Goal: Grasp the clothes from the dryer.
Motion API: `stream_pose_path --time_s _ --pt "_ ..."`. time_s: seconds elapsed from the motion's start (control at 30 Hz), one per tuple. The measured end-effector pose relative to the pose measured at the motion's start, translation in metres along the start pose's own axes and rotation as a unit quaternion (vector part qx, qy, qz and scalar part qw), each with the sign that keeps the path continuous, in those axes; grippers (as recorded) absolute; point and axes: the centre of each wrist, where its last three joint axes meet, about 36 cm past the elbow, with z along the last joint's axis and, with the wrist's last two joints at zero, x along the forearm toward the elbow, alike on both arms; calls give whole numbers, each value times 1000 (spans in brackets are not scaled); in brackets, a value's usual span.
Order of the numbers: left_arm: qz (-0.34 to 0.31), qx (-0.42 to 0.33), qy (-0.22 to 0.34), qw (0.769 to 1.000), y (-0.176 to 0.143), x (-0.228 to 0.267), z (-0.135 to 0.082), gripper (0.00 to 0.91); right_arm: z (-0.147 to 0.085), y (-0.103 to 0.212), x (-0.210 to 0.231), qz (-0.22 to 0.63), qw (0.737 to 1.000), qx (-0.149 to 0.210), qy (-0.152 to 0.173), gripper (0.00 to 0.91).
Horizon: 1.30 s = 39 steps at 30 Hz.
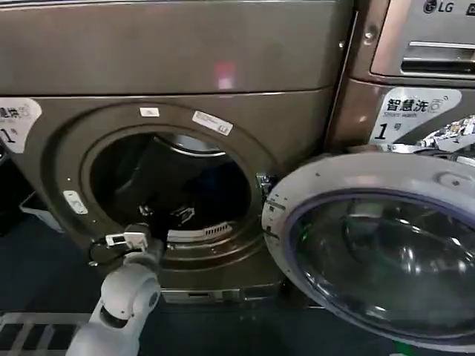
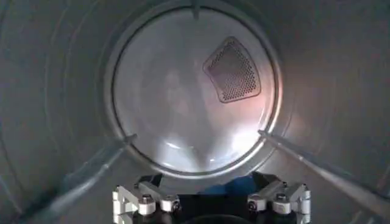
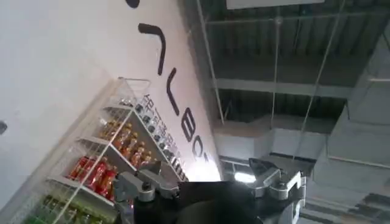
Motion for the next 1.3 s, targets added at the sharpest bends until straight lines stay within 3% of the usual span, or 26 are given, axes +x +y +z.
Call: stream_pose_path --time_s 1.3 --pt "4 5 -7 1000 -6 -23 -2 907 -9 -5 -3 15 1000 16 -2 907"
